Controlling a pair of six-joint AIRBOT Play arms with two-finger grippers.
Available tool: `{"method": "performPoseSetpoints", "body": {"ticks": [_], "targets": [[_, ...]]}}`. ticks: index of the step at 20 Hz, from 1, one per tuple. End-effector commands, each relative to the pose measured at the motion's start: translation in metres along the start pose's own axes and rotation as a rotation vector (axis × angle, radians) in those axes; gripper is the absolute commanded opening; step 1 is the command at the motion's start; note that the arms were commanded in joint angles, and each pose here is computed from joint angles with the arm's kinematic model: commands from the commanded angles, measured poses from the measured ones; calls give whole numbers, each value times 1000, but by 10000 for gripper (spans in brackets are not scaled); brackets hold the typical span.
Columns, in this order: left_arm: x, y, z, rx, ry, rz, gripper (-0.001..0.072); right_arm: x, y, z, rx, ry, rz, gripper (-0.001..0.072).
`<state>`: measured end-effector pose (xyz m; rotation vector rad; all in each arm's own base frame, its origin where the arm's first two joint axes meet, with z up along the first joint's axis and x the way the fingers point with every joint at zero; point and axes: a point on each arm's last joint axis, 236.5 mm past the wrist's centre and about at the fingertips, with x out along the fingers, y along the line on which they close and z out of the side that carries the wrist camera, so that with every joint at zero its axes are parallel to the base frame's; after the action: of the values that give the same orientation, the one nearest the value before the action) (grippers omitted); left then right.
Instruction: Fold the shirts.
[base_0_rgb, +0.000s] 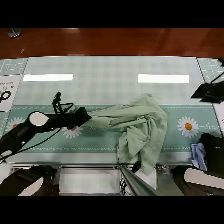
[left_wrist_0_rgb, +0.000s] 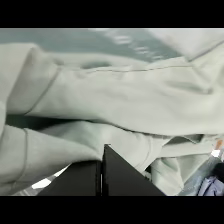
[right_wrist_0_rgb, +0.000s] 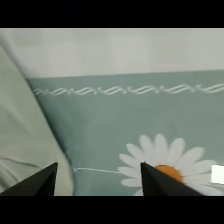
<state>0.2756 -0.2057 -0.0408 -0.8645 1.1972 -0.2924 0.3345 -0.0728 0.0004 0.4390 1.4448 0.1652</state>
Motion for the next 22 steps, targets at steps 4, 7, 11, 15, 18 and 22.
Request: {"method": "performPoseSetpoints", "body": {"ticks": [4, 7, 11, 15, 18, 22], "targets": [[-24, -19, 1, 147, -21, -60, 18, 73, 42, -54, 1, 84, 291, 596], [-24, -19, -3, 148, -3, -60, 18, 98, 56, -63, -96, 90, 286, 608], [-24, -18, -12, 197, 33, -62, 18, 119, 81, -55, -141, 64, 294, 608], [-24, -18, -10, 205, 26, -61, 18, 155, 103, -61, -168, 118, 263, 518], [-28, -24, -5, 261, 16, -71, 18, 149, 122, -51, -221, 82, 255, 27], [-87, -81, 41, 396, -60, -167, 18, 44, 153, 15, -349, -216, 242, 27]]}}
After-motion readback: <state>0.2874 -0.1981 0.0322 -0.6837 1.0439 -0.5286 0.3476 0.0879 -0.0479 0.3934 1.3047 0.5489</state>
